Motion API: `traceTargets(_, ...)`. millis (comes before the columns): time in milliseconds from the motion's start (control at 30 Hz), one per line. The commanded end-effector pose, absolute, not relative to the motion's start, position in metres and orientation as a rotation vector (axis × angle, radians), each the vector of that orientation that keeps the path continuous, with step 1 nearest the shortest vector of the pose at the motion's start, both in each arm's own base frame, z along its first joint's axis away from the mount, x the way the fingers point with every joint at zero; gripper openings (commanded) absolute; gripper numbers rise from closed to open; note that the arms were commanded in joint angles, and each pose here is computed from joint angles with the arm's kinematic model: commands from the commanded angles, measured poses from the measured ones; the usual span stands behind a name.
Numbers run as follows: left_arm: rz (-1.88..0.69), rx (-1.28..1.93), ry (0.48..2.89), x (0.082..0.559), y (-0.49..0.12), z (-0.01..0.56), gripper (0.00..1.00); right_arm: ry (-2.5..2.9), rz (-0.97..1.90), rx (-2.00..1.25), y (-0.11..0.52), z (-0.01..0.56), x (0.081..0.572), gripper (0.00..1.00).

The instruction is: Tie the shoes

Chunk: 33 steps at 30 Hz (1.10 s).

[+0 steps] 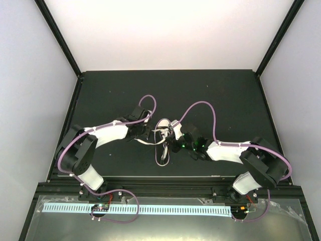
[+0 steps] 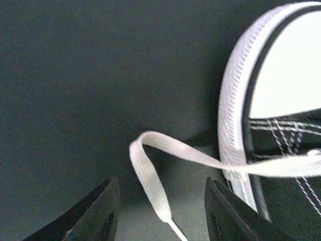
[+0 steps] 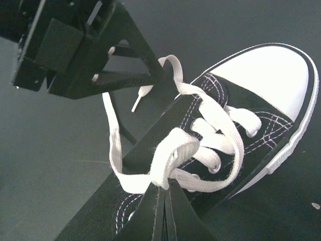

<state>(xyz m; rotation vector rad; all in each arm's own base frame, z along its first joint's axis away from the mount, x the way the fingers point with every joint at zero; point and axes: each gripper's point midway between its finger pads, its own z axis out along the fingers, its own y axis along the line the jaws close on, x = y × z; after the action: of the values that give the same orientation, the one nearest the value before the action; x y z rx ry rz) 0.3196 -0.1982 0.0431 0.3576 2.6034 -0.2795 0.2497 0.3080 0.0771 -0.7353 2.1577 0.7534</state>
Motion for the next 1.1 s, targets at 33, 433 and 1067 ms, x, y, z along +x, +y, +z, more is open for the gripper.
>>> traceTargets(33,-0.161,0.385,2.586,0.34,-0.194,0.045,0.48,2.091,0.765,-0.692,0.315,0.095,0.263,0.02)
traceTargets(433,-0.149,0.414,2.628,0.346,-0.2,0.024,0.21,2.089,0.77,-0.695,0.317,0.097,0.264,0.02)
traceTargets(1067,-0.525,0.337,2.635,0.254,-0.195,0.088,0.02,2.098,0.817,-0.64,0.323,0.108,0.267,0.02)
